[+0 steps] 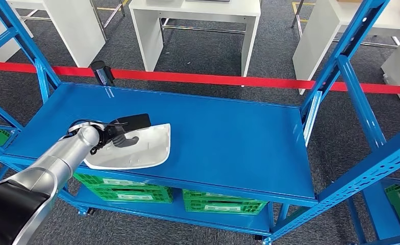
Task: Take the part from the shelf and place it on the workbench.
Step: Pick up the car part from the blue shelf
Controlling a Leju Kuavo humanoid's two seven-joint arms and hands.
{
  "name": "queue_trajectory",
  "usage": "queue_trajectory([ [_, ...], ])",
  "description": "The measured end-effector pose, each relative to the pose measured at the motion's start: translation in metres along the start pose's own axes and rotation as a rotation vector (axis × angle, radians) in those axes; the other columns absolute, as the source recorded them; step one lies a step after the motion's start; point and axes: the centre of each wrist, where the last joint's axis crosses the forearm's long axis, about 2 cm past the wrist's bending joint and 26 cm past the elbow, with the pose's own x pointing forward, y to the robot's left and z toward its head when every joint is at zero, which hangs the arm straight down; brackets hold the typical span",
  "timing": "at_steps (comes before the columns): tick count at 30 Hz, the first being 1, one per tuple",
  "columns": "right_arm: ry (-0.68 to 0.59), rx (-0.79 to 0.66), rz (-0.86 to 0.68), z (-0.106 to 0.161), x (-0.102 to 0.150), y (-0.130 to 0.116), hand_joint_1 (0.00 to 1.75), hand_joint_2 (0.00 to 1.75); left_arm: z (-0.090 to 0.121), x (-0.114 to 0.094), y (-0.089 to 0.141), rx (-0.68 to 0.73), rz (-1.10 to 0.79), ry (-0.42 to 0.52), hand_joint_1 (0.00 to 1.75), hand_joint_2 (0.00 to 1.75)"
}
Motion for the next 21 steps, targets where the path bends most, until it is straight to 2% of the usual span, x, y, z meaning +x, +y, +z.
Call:
queue_trajectory([
  [7, -0.002, -0.009, -0.008, 0.000, 0.000, 0.000, 0.00, 0.00, -0.001, -0.003, -0.003, 0.128, 0.047, -0.191, 1.75, 1.75],
  [12, -0.003, -0.012, -0.010, 0.000, 0.000, 0.000, 0.00, 0.00, -0.001, -0.004, -0.005, 0.150, 0.069, -0.237, 1.75, 1.75],
  [14, -0.003, -0.012, -0.011, 0.000, 0.000, 0.000, 0.00, 0.00, -0.002, -0.004, -0.007, 0.166, 0.089, -0.285, 1.75, 1.75],
  [16, -0.004, -0.013, -0.013, 0.000, 0.000, 0.000, 0.00, 0.00, -0.003, -0.003, -0.010, 0.202, 0.139, -0.399, 1.75, 1.75],
  [18, -0.005, -0.015, -0.016, 0.000, 0.000, 0.000, 0.00, 0.00, -0.006, 0.003, -0.016, 0.247, 0.222, -0.556, 1.75, 1.75],
  [21, -0.013, -0.019, -0.025, 0.000, 0.002, -0.001, 0.00, 0.00, -0.013, 0.027, -0.035, 0.291, 0.400, -0.790, 1.75, 1.75],
])
